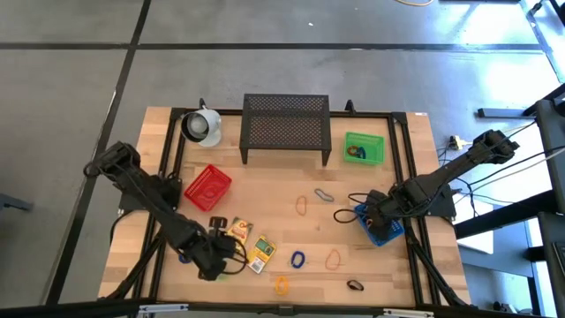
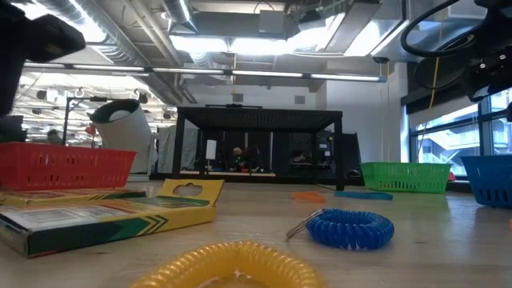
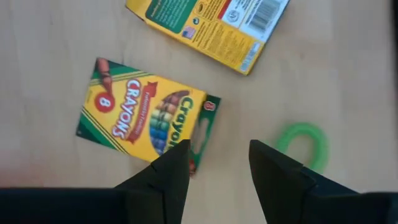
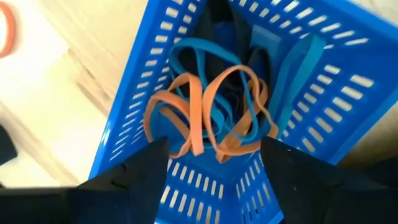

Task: Pick & Place Office Desk Supplies
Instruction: Put the yellow crayon box into the red bin

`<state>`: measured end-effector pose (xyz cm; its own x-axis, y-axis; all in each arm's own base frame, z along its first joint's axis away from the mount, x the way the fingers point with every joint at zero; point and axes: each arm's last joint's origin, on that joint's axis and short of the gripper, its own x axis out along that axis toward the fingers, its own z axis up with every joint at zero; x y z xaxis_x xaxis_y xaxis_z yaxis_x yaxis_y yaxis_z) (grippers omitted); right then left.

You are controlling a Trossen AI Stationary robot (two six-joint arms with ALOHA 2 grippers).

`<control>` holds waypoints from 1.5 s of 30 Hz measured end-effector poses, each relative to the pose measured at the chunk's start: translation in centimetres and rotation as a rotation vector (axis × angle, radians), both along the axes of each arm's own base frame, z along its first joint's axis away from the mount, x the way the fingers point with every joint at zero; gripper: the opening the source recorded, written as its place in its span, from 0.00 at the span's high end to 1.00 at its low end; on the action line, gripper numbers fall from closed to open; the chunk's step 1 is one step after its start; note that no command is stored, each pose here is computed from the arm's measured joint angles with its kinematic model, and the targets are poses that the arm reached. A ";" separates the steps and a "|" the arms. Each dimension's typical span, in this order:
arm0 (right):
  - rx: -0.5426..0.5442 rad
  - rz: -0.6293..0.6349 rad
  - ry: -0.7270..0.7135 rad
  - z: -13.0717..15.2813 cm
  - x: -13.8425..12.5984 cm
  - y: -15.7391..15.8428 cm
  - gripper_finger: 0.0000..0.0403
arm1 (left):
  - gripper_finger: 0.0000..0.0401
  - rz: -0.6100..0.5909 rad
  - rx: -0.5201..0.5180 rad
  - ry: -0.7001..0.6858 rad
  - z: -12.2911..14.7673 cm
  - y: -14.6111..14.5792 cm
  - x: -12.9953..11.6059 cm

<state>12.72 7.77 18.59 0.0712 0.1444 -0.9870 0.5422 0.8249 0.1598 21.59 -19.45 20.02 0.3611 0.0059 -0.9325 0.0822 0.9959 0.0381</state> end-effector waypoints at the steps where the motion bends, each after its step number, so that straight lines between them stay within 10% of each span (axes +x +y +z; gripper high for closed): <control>1: 0.007 0.001 0.004 0.0 0.0 0.0 0.36 | 0.62 -0.014 0.016 0.007 -0.3 0.0 0.1; 19: 0.126 -0.079 0.093 0.1 -0.2 0.3 0.42 | 0.66 -0.174 0.241 0.181 -7.0 -1.1 1.3; 30: 0.149 -0.111 0.110 0.1 -0.2 0.4 0.43 | 0.97 -0.114 0.257 0.148 -7.0 -0.9 1.4; 45: 0.113 -0.039 -0.005 5.6 0.9 0.8 0.43 | 1.00 0.008 0.084 0.005 -1.6 -0.6 1.0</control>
<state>13.61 8.58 24.23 0.0842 0.2522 -0.9640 0.5727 0.7794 0.2539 22.64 -20.07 18.37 0.3564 0.0873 -0.9303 0.0747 0.9898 0.1215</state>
